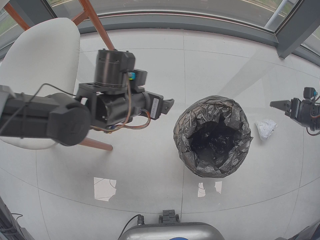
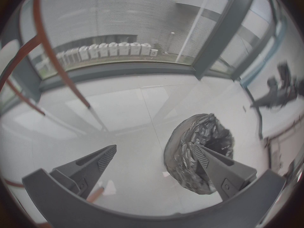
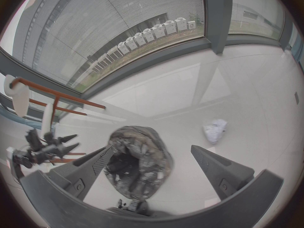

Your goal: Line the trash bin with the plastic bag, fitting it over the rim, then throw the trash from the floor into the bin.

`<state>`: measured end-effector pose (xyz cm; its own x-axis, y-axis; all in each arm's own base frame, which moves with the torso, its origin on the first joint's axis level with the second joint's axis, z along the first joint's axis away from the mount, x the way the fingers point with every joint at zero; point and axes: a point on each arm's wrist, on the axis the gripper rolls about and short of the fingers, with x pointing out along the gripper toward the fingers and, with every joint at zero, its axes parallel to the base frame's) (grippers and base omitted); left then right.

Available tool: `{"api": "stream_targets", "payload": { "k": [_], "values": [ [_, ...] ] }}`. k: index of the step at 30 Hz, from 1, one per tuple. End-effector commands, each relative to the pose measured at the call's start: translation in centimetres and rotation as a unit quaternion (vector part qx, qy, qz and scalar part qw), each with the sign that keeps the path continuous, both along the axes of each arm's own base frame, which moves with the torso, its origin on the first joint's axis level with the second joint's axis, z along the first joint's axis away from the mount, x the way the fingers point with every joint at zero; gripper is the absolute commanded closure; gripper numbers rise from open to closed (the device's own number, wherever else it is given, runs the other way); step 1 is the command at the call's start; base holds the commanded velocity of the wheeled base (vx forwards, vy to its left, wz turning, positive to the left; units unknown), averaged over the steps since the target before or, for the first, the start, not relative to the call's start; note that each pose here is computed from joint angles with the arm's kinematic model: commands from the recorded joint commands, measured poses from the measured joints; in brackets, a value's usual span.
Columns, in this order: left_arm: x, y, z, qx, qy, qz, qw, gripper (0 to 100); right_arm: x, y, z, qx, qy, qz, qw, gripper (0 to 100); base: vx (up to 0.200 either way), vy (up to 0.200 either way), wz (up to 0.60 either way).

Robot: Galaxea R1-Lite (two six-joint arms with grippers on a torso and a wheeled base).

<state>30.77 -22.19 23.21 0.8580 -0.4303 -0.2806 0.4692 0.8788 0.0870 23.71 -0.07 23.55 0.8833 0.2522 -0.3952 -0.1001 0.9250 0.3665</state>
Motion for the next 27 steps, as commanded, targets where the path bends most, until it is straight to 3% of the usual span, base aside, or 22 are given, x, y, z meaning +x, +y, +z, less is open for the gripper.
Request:
{"api": "stream_targets", "payload": {
  "k": [1, 4, 7, 8, 9, 11, 16, 23, 27],
  "values": [
    [-6.2, 4.7, 4.1, -0.112, 0.036, 0.026, 0.9927, 0, -0.7, -4.2, -4.4, -0.028, 0.066, -0.032, 0.9969, 0, 0.000, 0.000, 0.00],
    [-7.3, 5.7, 5.6, -0.183, 0.045, 0.041, 0.9812, 0, -0.9, -4.8, -4.6, -0.041, 0.067, -0.035, 0.9963, 0, 0.000, 0.000, 0.00],
    [-8.1, 7.0, 6.5, -0.220, 0.041, 0.059, 0.9729, 0, -1.1, -4.7, -5.1, -0.042, 0.076, -0.032, 0.9957, 0, 0.000, 0.000, 0.00],
    [-8.1, 7.0, 6.5, -0.220, 0.041, 0.059, 0.9729, 0, -1.1, -4.7, -5.1, -0.042, 0.076, -0.032, 0.9957, 0, 0.000, 0.000, 0.00],
    [-8.4, 8.8, 6.8, -0.223, 0.032, 0.078, 0.9712, 0, -1.2, -4.5, -5.7, -0.041, 0.087, -0.029, 0.9950, 0, 0.000, 0.000, 0.00],
    [-8.6, 10.1, 7.0, -0.216, 0.020, 0.093, 0.9716, 0, -1.3, -4.3, -6.4, -0.040, 0.098, -0.022, 0.9941, 0, 0.000, 0.000, 0.00],
    [-8.2, 12.5, 6.9, -0.196, -0.001, 0.134, 0.9714, 0, 0.3, -4.1, -8.8, -0.032, 0.144, -0.012, 0.9889, 0, 0.000, -0.200, 0.00],
    [-8.6, 12.1, 7.0, -0.198, 0.003, 0.109, 0.9741, 0, 2.9, -4.6, -9.8, -0.044, 0.099, -0.018, 0.9940, 0, 0.000, -0.200, 0.00],
    [-8.6, 12.1, 7.0, -0.199, 0.005, 0.102, 0.9747, 0, 3.8, -4.3, -10.8, -0.042, 0.110, -0.006, 0.9930, 0, 0.000, -0.200, 0.00]
  ]
}}
